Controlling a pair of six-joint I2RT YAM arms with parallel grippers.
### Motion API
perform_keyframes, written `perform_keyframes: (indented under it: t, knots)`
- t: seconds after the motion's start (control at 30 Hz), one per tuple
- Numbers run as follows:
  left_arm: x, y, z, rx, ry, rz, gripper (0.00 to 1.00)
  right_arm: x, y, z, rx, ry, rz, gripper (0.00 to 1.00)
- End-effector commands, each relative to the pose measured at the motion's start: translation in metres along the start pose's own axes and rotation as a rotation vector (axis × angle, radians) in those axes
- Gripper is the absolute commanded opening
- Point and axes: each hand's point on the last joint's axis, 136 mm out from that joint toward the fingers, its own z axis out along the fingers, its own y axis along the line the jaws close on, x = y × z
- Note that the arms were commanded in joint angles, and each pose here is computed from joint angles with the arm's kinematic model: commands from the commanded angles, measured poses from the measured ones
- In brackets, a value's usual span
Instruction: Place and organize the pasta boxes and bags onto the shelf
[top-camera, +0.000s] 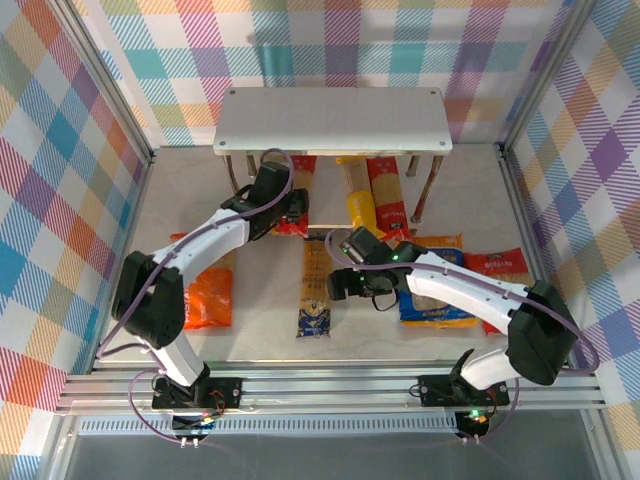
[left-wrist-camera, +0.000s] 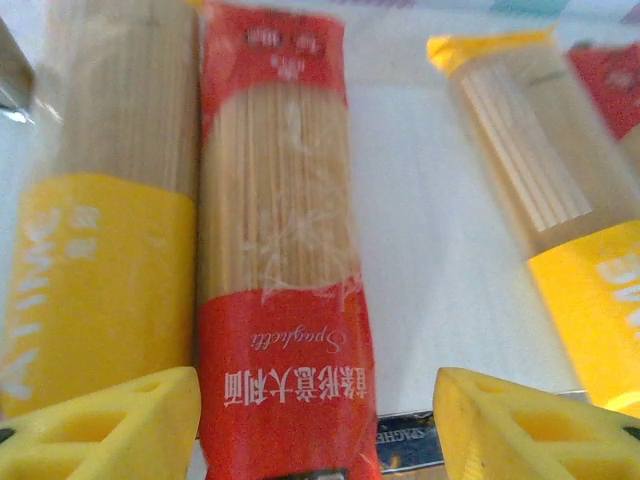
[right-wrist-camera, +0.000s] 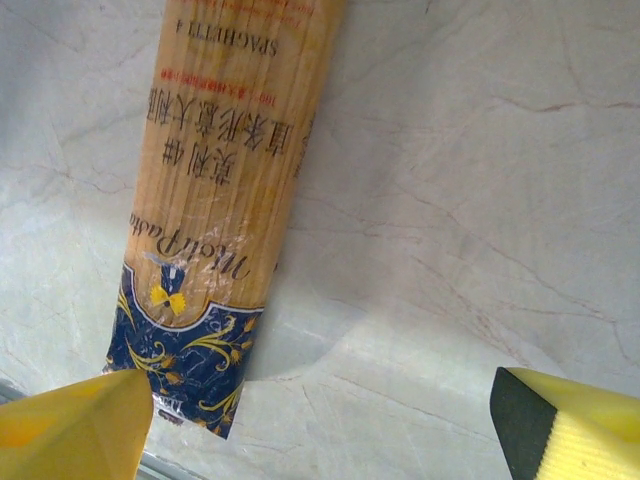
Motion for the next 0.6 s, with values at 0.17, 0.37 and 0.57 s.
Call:
perform_keyframes:
  t: [0.17, 0.37, 0.57]
  knots:
    - [0.024, 0.005, -0.074, -0.020, -0.092, 0.058, 0.62, 0.019, 0.027, 0.023, 0.001, 0.033, 0.021, 0.89]
    - [0.065, 0.020, -0.111, -0.033, -0.074, 0.038, 0.62, 0.024, 0.052, 0.045, -0.009, 0.071, 0.020, 0.91]
    - [0.075, 0.034, -0.131, -0.043, -0.083, 0.018, 0.63, 0.027, 0.068, 0.066, -0.025, 0.103, 0.032, 0.95]
